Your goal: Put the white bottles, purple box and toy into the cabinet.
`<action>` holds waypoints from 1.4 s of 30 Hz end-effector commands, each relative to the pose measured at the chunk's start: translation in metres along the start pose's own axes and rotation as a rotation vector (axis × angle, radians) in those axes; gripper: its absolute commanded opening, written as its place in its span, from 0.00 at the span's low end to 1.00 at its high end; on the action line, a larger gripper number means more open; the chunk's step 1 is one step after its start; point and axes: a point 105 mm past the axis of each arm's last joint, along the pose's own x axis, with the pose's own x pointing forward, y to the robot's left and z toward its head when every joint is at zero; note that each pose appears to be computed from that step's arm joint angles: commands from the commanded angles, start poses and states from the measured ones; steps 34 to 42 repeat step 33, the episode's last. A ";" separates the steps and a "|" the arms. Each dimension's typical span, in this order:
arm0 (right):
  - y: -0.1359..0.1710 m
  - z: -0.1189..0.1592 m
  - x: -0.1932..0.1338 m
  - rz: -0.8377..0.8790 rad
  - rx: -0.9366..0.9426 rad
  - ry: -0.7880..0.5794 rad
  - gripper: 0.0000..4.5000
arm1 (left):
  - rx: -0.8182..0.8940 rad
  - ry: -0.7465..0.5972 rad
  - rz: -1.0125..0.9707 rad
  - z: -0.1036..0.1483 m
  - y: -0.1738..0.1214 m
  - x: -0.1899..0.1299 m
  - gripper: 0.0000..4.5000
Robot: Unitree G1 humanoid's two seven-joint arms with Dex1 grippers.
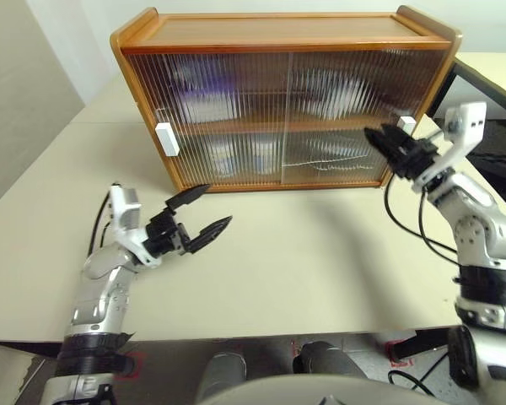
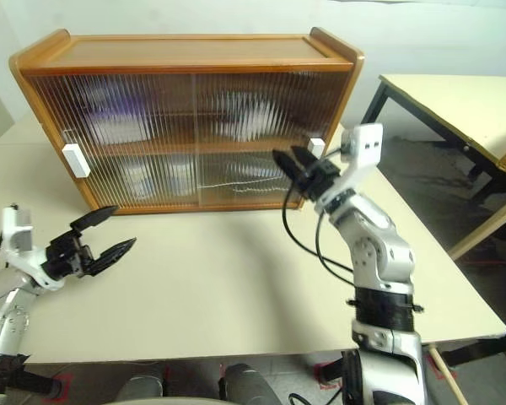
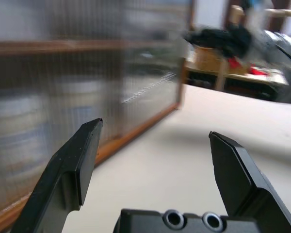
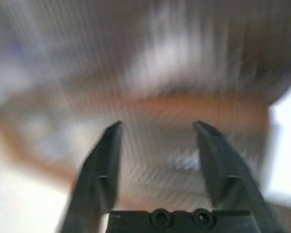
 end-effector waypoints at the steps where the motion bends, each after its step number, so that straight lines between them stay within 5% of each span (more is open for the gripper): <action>1: -0.015 -0.027 -0.034 0.045 0.034 0.052 0.96 | 0.015 0.010 0.098 0.004 0.016 -0.026 1.00; 3: -0.032 -0.033 -0.051 -0.003 0.033 0.059 0.99 | 0.025 0.054 0.178 0.001 0.028 -0.041 1.00; 6: -0.078 -0.031 -0.080 -0.188 -0.006 0.007 0.99 | 0.044 0.303 0.462 -0.027 0.068 -0.082 1.00; 10: -0.124 -0.022 -0.108 -0.443 -0.042 -0.113 0.99 | 0.073 0.357 0.714 -0.027 0.102 -0.111 1.00; 14: -0.138 -0.031 -0.121 -0.540 -0.045 -0.098 0.99 | 0.047 0.331 0.925 -0.021 0.127 -0.131 1.00; 26: -0.137 -0.046 -0.123 -0.578 -0.041 -0.127 0.99 | 0.139 0.346 0.801 -0.013 0.130 -0.102 1.00; 42: -0.129 -0.050 -0.121 -0.530 -0.046 -0.129 0.99 | 0.153 0.365 0.796 -0.012 0.134 -0.107 1.00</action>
